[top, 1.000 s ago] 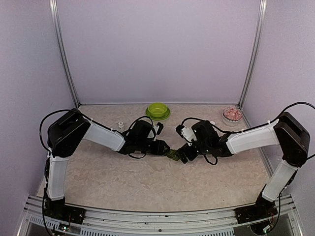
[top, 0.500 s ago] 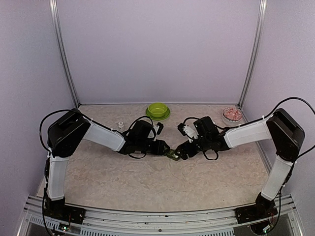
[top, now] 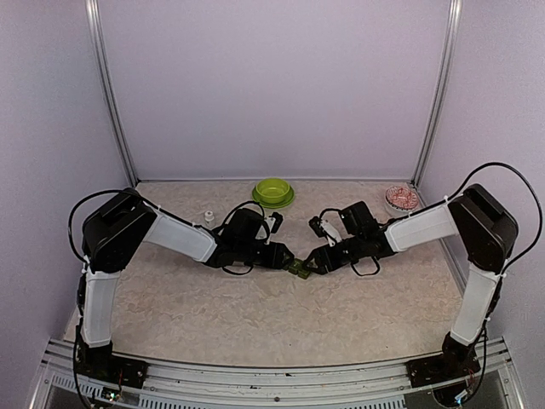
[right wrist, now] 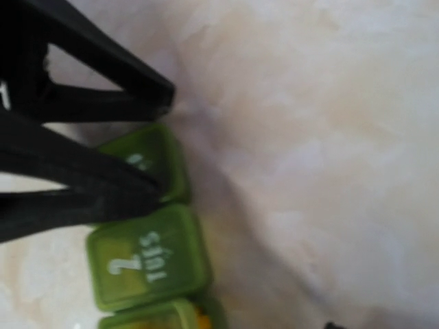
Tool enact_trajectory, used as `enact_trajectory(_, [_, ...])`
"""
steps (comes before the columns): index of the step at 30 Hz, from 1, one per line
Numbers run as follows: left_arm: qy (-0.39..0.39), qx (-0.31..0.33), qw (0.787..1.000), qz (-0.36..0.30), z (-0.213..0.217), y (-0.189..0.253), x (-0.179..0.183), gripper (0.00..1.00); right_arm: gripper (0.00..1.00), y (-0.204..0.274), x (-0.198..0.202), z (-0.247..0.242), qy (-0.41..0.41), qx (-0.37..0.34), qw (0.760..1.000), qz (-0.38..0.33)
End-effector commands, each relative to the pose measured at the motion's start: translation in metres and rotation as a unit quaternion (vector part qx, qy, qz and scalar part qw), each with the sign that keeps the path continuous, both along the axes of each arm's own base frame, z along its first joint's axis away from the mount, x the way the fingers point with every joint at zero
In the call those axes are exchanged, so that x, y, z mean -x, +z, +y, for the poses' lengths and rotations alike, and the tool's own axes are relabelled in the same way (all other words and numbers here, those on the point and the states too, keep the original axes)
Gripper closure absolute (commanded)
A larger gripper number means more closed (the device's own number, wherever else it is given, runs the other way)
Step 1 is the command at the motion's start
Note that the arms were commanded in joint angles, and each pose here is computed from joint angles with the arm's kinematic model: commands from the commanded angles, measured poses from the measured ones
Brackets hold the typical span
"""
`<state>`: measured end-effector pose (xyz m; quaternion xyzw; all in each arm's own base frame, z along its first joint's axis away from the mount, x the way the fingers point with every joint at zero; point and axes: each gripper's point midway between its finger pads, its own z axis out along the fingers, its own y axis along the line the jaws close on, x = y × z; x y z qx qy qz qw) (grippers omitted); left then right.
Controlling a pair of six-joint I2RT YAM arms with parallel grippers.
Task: Sort the pills into containers
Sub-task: Close the lid of the pill container on the pill container.
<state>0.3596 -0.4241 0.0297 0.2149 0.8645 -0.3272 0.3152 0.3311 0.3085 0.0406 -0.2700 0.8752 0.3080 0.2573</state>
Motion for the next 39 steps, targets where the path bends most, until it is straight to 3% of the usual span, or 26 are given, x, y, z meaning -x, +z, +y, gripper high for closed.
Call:
enact_trajectory(1, [0.004, -0.080, 0.996, 0.042, 0.026, -0.049, 0.018, 0.51, 0.40, 0.001, -0.003, 0.005, 0.004, -0.032, 0.999, 0.034])
enact_trajectory(25, [0.006, -0.083, 0.996, 0.040, 0.027, -0.048, 0.017, 0.52, 0.72, -0.023, 0.005, 0.000, -0.010, -0.092, 0.988, 0.124])
enact_trajectory(39, [0.006, -0.081, 0.996, 0.037, 0.027, -0.045, 0.017, 0.52, 0.78, -0.037, 0.014, 0.002, -0.021, -0.117, 0.977, 0.175])
